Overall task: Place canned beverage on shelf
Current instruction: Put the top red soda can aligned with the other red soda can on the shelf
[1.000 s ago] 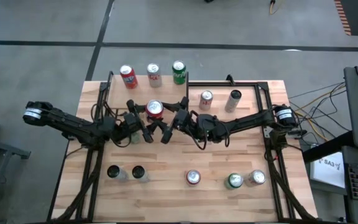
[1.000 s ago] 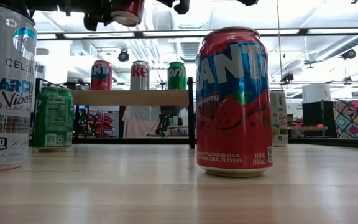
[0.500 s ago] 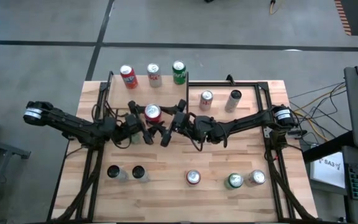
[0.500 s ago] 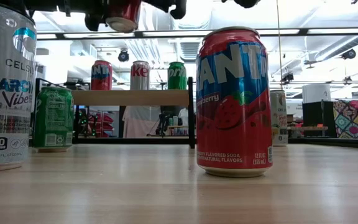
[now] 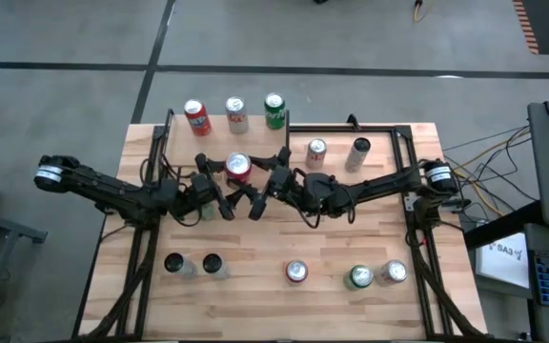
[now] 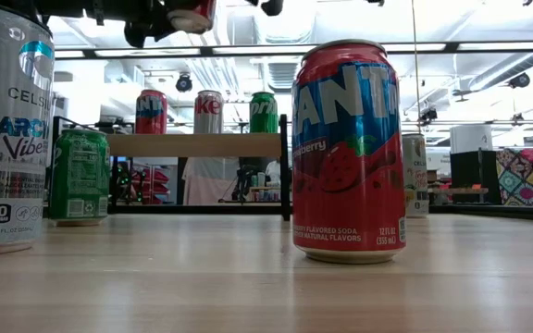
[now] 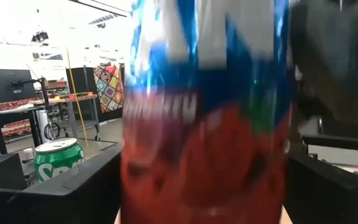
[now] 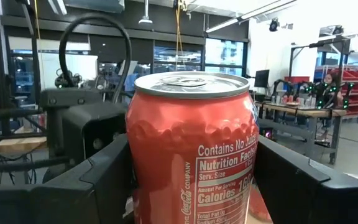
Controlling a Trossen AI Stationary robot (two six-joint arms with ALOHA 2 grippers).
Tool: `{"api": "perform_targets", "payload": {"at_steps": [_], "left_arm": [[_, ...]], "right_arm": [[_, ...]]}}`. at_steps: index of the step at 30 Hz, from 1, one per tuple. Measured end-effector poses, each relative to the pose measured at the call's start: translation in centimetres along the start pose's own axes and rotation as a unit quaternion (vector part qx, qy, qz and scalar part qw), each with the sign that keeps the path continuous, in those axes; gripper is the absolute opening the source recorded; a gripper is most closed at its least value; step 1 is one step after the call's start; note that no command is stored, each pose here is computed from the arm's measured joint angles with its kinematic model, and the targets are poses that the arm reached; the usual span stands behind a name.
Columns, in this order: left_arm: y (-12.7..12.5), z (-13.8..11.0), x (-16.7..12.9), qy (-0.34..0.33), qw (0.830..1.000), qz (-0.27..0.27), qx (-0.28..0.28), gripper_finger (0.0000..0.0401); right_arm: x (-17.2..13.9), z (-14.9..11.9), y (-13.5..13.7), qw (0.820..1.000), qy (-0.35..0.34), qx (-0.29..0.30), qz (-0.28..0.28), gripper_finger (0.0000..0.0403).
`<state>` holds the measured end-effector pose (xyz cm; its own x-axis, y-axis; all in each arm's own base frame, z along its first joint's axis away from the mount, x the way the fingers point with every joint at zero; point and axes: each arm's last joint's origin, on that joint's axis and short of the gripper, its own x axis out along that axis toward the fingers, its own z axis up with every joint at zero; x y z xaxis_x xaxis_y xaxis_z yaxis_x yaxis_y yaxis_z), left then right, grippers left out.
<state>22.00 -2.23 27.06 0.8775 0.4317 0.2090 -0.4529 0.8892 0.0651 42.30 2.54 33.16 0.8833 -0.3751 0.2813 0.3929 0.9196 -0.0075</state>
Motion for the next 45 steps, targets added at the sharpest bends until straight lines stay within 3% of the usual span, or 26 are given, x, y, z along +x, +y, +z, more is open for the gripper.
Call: {"api": "perform_targets", "payload": {"at_steps": [14,19,23,32,45], "left_arm": [[2.5,2.7,-2.6,0.003,0.999,0.002,0.039,0.0342],[4.1,4.3,-4.1,-0.016,0.997,0.031,0.065,0.0342],[5.3,5.3,-5.4,-0.030,0.996,0.050,0.064,0.0337],[7.2,6.5,-7.4,-0.055,0.996,0.061,0.041,0.0292],[8.4,6.5,-9.0,-0.043,0.994,0.096,0.038,0.0183]], "right_arm": [[-0.2,2.6,-2.4,0.999,0.022,-0.019,-0.017,0.0271],[0.5,2.2,-4.3,0.999,0.035,-0.022,-0.035,0.0271],[1.4,1.5,-6.5,0.999,0.044,0.013,-0.024,0.0271],[3.6,-1.1,-9.8,0.998,0.049,0.044,0.013,0.0274],[8.6,-4.5,-10.3,0.993,0.075,-0.003,0.090,0.0274]]}}
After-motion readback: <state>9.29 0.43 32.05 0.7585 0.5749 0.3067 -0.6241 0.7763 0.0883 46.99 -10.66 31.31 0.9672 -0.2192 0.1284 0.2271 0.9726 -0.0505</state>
